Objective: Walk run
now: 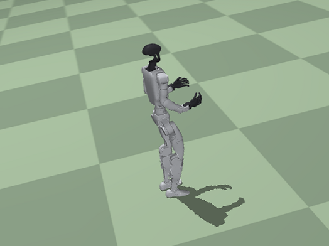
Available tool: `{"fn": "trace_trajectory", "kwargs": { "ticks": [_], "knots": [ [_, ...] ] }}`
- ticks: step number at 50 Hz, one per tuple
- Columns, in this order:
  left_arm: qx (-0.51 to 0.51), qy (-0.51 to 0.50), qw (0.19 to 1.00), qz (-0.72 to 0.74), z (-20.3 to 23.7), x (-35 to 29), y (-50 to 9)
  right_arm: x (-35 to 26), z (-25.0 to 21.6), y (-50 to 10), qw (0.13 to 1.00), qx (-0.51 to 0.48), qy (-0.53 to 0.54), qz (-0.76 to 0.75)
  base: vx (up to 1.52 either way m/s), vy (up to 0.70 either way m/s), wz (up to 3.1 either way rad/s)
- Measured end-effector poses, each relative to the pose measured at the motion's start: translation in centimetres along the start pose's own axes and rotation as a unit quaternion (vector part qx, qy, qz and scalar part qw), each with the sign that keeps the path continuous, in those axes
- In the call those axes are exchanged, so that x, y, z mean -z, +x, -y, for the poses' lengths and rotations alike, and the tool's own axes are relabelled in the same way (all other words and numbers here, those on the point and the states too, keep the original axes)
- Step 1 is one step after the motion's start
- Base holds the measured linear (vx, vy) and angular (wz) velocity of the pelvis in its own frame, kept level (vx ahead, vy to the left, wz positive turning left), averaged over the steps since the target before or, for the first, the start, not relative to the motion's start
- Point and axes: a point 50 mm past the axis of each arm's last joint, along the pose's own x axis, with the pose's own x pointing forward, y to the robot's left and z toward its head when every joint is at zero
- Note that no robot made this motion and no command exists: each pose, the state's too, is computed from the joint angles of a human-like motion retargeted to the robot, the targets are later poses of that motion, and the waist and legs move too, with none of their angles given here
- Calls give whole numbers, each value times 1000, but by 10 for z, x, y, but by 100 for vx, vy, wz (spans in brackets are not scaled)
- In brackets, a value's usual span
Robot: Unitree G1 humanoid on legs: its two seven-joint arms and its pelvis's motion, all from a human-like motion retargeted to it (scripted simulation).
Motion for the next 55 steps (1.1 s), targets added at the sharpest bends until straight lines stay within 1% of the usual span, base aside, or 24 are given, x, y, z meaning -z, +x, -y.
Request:
{"fn": "trace_trajectory", "kwargs": {
  "ticks": [7, 11, 15, 20, 25, 30, 32, 35, 40, 43, 47, 55],
  "knots": [
    [-10, -19, 1000, 7, 0, -4, -1, 4, -17, 1, 1000, -15, 24, -1, 0, -17, -177],
    [6, -7, 1000, 13, -3, -9, -5, 6, -20, 1, 999, -28, 23, -6, 9, -22, -105],
    [24, -16, 999, 13, 4, -9, -6, 5, -22, 3, 999, -24, 31, -1, -1, -19, -152],
    [47, 19, 998, 35, 4, -16, -3, 2, -25, 6, 999, -19, 38, 9, -12, -11, -258],
    [47, 29, 997, 55, 4, -22, 3, -3, -26, 8, 999, -24, 32, 19, -11, -10, -332],
    [30, 53, 997, 55, -9, -25, 3, 3, -35, 4, 999, -13, 45, 7, -21, -13, -327],
    [15, 70, 996, 54, -20, -28, 0, 7, -42, -2, 998, -19, 51, -2, -36, -18, -355],
    [2, 87, 995, 52, -31, -31, -2, 12, -41, -9, 999, -30, 38, -19, -22, -9, -277],
    [22, 59, 998, 22, -18, -19, -15, 18, -29, -26, 999, -18, 16, -49, 18, -10, -188],
    [48, 49, 998, -5, -14, -12, -28, 19, -32, -33, 999, -6, 22, -49, 13, -18, -181],
    [62, 17, 998, -10, -7, -7, -29, 13, -36, -27, 999, -3, 28, -23, -20, -5, -242],
    [73, 37, 997, 7, -7, -12, -21, 13, -33, -32, 999, -12, 12, -28, -16, 0, -246]
  ]
}}
